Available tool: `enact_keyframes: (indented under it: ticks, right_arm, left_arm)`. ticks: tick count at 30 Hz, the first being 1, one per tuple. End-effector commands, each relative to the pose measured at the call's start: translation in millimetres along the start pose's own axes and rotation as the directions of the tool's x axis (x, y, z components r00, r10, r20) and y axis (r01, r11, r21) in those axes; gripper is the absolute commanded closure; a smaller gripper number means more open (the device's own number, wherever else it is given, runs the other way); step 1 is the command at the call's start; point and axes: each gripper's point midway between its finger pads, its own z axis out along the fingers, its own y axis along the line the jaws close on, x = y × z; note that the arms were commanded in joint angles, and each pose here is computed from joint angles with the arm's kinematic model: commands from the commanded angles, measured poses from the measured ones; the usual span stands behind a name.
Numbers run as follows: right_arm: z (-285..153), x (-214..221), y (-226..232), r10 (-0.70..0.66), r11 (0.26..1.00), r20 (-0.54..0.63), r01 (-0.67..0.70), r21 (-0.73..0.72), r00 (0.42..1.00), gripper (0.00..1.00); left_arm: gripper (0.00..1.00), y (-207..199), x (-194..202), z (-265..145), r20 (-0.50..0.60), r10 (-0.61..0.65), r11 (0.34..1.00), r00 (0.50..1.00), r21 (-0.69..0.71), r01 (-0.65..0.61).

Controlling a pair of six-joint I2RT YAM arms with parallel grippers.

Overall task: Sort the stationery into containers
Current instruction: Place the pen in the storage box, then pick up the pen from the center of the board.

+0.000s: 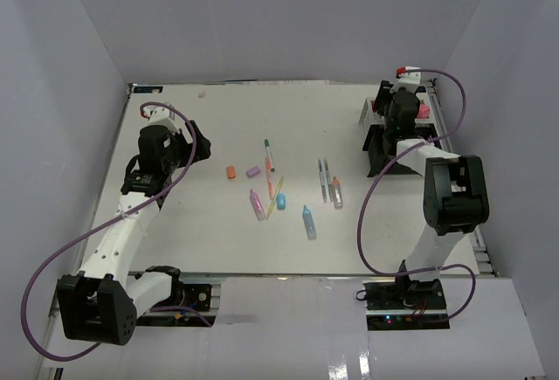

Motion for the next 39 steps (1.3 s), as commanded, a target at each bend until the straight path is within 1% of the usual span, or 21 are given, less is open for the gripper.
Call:
enact_keyframes:
  ticks: [1,5,8,11,12,16,19,20,21,22,23,24,25,26,28,29,30,32,33,34,39]
  right_arm:
    - [-12,-47,7,0.035,0.999,0.096,-0.033,-0.026,0.995,0.4]
    - [-32,-67,25,0.025,0.997,0.04,-0.021,-0.078,0.999,0.34]
    - [-56,-58,53,-0.018,0.99,-0.103,0.004,-0.143,0.995,0.34]
    - [-85,-57,75,-0.019,0.98,-0.174,-0.016,-0.199,0.985,0.32]
    - [-98,-44,81,-0.01,0.973,-0.243,-0.046,-0.225,0.97,0.32]
    - [-146,-24,86,0.033,0.949,-0.345,-0.137,-0.283,0.938,0.22]
    - [-179,-10,79,0.075,0.937,-0.383,-0.196,-0.289,0.921,0.15]
    - [-190,-18,77,0.096,0.929,-0.365,-0.215,-0.3,0.926,0.1]
    - [-200,-3,76,0.098,0.923,-0.395,-0.231,-0.307,0.914,0.08]
    - [-210,-11,74,0.131,0.913,-0.374,-0.259,-0.315,0.918,0.05]
    - [-216,-10,73,0.142,0.908,-0.372,-0.271,-0.321,0.917,0.04]
    - [-224,6,68,0.141,0.91,-0.388,-0.274,-0.312,0.911,0.04]
    - [-232,-6,66,0.167,0.901,-0.346,-0.285,-0.327,0.923,0.03]
    - [-236,-3,61,0.173,0.905,-0.339,-0.285,-0.316,0.925,0.03]
    - [-248,0,53,0.184,0.906,-0.311,-0.284,-0.314,0.932,0.03]
    - [-251,1,48,0.185,0.913,-0.302,-0.278,-0.3,0.935,0.03]
    - [-254,2,45,0.186,0.914,-0.293,-0.275,-0.298,0.938,0.03]
    - [-261,8,38,0.183,0.92,-0.276,-0.263,-0.291,0.944,0.04]
    - [-263,9,37,0.182,0.919,-0.27,-0.261,-0.294,0.946,0.04]
    - [-266,13,34,0.178,0.921,-0.265,-0.255,-0.296,0.948,0.04]
    - [-274,30,32,0.153,0.921,-0.281,-0.24,-0.307,0.947,0.04]
  left_arm:
    - [0.02,-1,-1,-2,0.002,0.005,1.0,1.0,0.009,-0.005]
    - [0.02,-4,-3,-4,0.01,0.001,1.0,1.0,0.02,-0.001]
    - [0.02,-3,-3,-5,0.009,-0.007,1.0,1.0,0.015,0.007]
    - [0.02,-2,0,-3,-0.007,-0.029,1.0,1.0,0.006,0.029]
    - [0.02,-2,4,0,-0.032,-0.038,0.999,0.999,0.005,0.038]
    - [0.02,-20,22,6,-0.159,-0.092,0.994,0.983,0.051,0.101]
    - [0.02,-44,35,13,-0.239,-0.055,0.997,0.969,0.045,0.068]
    - [0.02,-47,42,15,-0.276,-0.043,0.998,0.96,0.024,0.052]
    - [0.02,-67,34,16,-0.267,-0.029,0.998,0.963,0.037,0.041]
    - [0.02,-71,46,27,-0.309,-0.021,1.0,0.951,0.012,0.026]
    - [0.02,-87,58,26,-0.345,0.009,1.0,0.939,0.027,0.0]
    - [0.02,-98,49,32,-0.324,0.008,1.0,0.946,0.013,-0.004]
    - [0.02,-107,53,36,-0.333,0.019,1.0,0.943,0.009,-0.017]
    - [0.02,-117,76,44,-0.389,0.049,0.999,0.92,-0.003,-0.055]
    - [0.02,-135,73,55,-0.38,0.038,0.998,0.924,-0.026,-0.051]
    - [0.02,-137,94,64,-0.429,0.048,0.996,0.902,-0.05,-0.076]
    - [0.02,-141,97,70,-0.433,0.032,0.995,0.901,-0.071,-0.069]
    - [0.05,-157,96,80,-0.43,0.037,0.994,0.902,-0.078,-0.078]
    - [0.06,-155,109,92,-0.454,0.039,0.99,0.89,-0.104,-0.096]
    - [0.08,-160,101,99,-0.434,0.031,0.989,0.901,-0.117,-0.09]
    - [0.23,-152,118,129,-0.456,0.035,0.968,0.889,-0.205,-0.143]
